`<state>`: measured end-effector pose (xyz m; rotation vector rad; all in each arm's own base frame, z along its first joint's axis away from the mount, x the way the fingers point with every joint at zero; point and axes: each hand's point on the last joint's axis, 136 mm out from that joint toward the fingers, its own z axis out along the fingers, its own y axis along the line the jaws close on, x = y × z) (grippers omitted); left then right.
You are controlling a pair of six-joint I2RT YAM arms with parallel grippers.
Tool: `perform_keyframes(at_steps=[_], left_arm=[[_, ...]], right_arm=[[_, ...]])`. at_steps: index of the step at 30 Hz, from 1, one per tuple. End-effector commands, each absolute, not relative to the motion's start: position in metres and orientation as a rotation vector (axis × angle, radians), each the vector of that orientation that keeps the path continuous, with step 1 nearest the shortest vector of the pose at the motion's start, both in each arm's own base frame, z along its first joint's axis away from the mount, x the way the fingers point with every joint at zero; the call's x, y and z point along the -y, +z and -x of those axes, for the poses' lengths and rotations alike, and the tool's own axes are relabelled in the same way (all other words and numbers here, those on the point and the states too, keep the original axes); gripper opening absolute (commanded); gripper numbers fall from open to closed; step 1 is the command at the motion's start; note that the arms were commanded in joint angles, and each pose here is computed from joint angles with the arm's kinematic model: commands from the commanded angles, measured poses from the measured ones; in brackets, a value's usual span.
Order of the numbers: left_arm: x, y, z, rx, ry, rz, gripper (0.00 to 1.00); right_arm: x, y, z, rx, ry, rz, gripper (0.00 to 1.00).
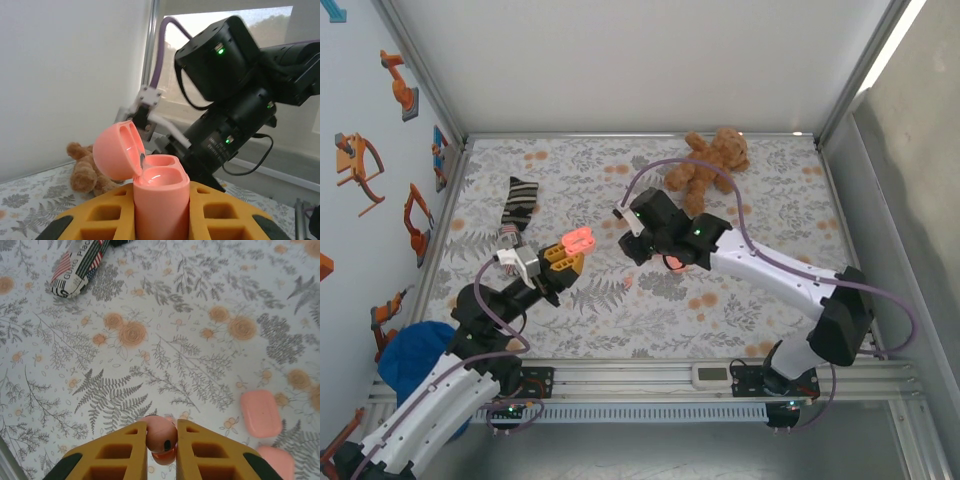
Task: Insert wireless bluetooth earbuds into charging case
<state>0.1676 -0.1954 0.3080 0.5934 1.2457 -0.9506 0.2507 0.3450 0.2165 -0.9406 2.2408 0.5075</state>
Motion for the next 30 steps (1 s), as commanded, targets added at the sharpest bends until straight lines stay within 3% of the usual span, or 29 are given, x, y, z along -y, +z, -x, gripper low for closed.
perform_keyframes(at_steps=[1,19,30], left_arm=[[0.196,0.313,-0.171,-1.216,-0.934,-0.587,0.0],[0.228,0.299,-0.192,-1.276,-1.041,-0.637,0.0],[0.235,0.299,-0.192,-1.268,-1.074,-0.65,0.0]], right_arm=[[-0.325,0.242,-0.256,-2.155,0.405,0.947,0.17],[-0.317,0.353,-0.238,-1.763,0.48,1.006,0.17],[-0.349,0.369,-0.224,-1.63,0.616,1.059,0.17]])
